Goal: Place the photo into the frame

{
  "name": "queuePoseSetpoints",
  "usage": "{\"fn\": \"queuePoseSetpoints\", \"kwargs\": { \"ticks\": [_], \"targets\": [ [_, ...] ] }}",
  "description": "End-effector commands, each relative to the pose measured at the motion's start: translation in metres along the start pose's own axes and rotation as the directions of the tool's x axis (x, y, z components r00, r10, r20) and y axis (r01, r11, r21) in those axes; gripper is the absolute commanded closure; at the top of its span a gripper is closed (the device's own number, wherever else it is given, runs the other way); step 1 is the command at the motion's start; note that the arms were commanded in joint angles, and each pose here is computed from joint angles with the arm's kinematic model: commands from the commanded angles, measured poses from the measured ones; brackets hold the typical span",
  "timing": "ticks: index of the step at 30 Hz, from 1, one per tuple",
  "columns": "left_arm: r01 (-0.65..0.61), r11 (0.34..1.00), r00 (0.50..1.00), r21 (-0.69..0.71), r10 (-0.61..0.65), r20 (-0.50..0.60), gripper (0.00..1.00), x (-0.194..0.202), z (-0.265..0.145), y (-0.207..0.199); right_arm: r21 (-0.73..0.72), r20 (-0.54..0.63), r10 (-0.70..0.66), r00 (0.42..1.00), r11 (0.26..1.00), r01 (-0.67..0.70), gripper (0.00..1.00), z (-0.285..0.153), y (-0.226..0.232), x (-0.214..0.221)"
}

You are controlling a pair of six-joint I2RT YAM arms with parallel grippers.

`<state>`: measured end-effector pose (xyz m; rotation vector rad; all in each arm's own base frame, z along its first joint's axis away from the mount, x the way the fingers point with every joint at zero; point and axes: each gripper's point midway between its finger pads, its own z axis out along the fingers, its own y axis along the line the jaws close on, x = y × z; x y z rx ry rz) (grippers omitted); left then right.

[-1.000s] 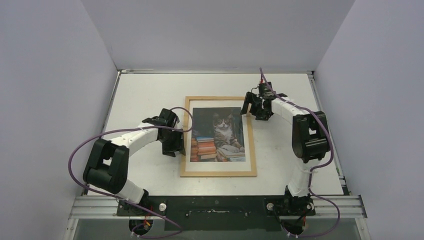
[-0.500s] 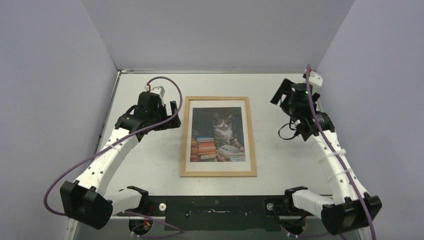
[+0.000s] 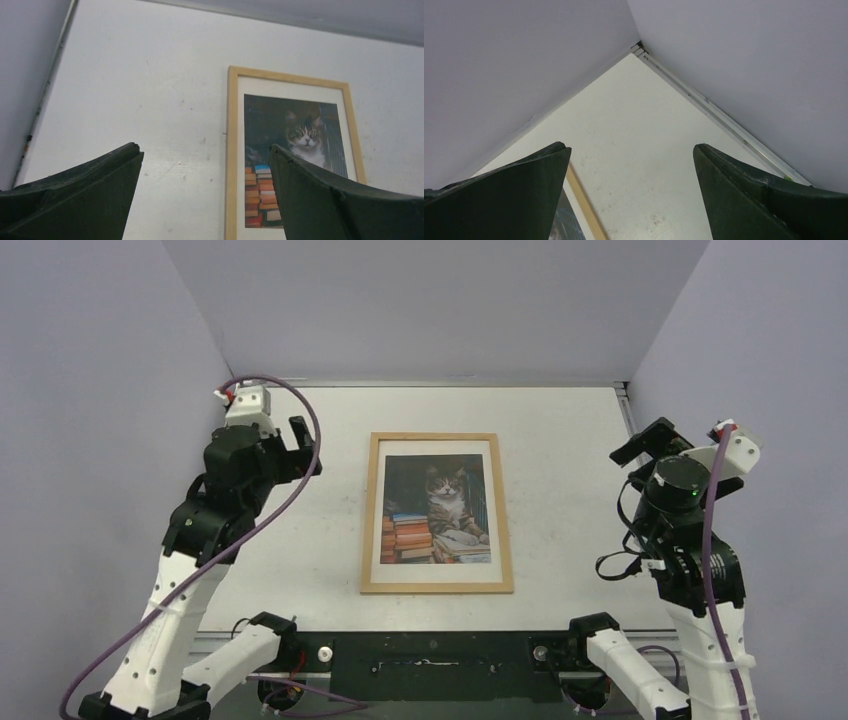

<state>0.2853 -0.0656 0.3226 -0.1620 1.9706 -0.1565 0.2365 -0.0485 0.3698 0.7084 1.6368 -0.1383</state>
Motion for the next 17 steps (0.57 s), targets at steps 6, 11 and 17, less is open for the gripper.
{"fn": "queuePoseSetpoints", "kwargs": {
  "ticks": [6,11,17],
  "targets": [
    [0.023,0.999,0.954,-0.039,-0.01,0.301,0.03,-0.078,-0.069,0.023,0.075,0.131,0.053,0.99,0.995,-0.063,0.0,-0.022,-0.023,-0.047],
    [0.037,0.999,0.941,-0.035,-0.023,0.338,0.03,-0.084,-0.084,0.027,0.08,0.141,0.056,0.988,0.994,-0.068,0.0,-0.023,-0.024,-0.051],
    [0.028,0.998,0.943,-0.057,-0.007,0.332,0.03,-0.083,-0.085,0.031,0.072,0.141,0.064,0.988,0.995,-0.074,0.0,-0.022,-0.022,-0.052]
  ]
}}
